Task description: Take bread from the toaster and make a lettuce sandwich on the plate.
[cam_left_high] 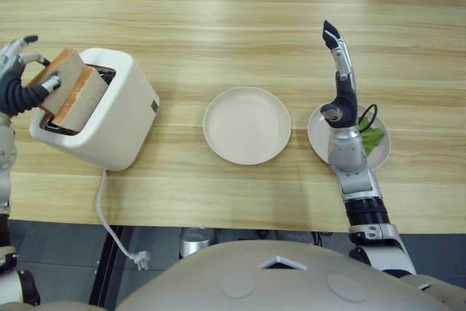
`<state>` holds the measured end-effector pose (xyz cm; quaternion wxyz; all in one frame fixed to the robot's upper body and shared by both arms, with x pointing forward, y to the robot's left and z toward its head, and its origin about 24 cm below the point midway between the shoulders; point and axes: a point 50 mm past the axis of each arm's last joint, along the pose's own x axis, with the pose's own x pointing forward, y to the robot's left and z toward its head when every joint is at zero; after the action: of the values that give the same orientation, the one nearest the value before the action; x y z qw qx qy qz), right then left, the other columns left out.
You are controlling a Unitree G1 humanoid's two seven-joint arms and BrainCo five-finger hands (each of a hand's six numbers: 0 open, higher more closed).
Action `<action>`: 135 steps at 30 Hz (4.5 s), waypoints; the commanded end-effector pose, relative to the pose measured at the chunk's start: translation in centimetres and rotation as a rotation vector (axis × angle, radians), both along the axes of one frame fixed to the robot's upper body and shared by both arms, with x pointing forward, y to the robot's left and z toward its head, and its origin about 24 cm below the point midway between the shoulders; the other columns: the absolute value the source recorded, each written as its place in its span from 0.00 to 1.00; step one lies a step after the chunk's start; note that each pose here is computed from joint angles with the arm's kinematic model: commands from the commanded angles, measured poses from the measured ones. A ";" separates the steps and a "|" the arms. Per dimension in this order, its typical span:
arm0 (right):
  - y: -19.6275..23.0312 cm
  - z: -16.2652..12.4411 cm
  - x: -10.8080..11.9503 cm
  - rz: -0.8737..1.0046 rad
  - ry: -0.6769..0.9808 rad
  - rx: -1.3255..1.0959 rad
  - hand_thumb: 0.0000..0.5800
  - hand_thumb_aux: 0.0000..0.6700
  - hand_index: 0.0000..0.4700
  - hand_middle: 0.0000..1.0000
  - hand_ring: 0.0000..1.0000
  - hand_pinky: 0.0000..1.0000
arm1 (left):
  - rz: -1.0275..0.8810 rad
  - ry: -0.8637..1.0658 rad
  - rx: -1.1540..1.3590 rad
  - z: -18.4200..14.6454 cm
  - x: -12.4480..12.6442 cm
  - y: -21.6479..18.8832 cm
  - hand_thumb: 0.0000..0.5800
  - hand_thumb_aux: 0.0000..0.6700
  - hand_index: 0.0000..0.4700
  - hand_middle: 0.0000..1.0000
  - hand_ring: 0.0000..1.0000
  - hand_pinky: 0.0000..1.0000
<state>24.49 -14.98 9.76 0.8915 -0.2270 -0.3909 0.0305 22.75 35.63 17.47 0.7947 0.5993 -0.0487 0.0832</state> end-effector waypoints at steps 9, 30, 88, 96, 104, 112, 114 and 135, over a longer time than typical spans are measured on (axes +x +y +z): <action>-1.1 0.7 0.4 -0.007 0.004 -0.001 0.00 0.00 0.00 0.00 0.00 0.00 | -0.367 -0.204 -0.144 9.7 3.8 -7.5 1.00 1.00 0.98 1.00 1.00 1.00; -18.2 -2.7 0.1 -0.303 0.382 -1.250 0.07 0.04 0.03 0.00 0.00 0.00 | -1.030 0.553 -0.632 -5.1 7.7 -26.0 1.00 1.00 0.98 1.00 1.00 1.00; -10.5 -1.1 1.7 -0.060 0.057 -0.991 1.00 1.00 0.98 0.00 0.00 0.00 | -0.830 0.573 -0.208 -9.2 13.5 -22.3 0.00 0.00 0.00 0.00 0.00 0.00; -4.8 -1.2 2.6 0.109 -0.008 -0.952 1.00 1.00 0.98 0.00 0.00 0.00 | -0.846 0.430 -0.260 -6.2 13.8 -22.1 0.00 0.00 0.00 0.00 0.00 0.00; -0.2 -3.1 3.7 0.274 -0.015 -1.002 1.00 1.00 0.98 0.00 0.00 0.00 | -0.695 0.408 -0.085 -5.6 14.0 -20.0 0.00 0.00 0.00 0.00 0.00 0.00; 2.8 -4.4 4.6 0.358 -0.027 -1.026 1.00 1.00 0.98 0.00 0.00 0.00 | -0.556 0.427 0.017 -5.6 11.8 -16.5 0.00 0.00 0.00 0.00 0.00 0.00; 3.4 -4.5 4.8 0.374 -0.031 -1.028 1.00 1.00 0.98 0.00 0.00 0.00 | -0.525 0.417 0.004 -5.5 11.2 -15.6 0.00 0.00 0.00 0.00 0.00 0.00; 6.5 -6.2 5.8 0.384 -0.021 -1.025 0.00 0.00 0.00 0.00 0.00 0.00 | -0.142 0.247 -0.074 -1.1 1.6 -4.8 0.00 0.00 0.00 0.00 0.00 0.00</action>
<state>30.04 -8.43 3.65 0.6445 -0.5500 -0.3732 0.3781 24.98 30.31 15.75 0.8228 0.5657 0.0052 -0.0535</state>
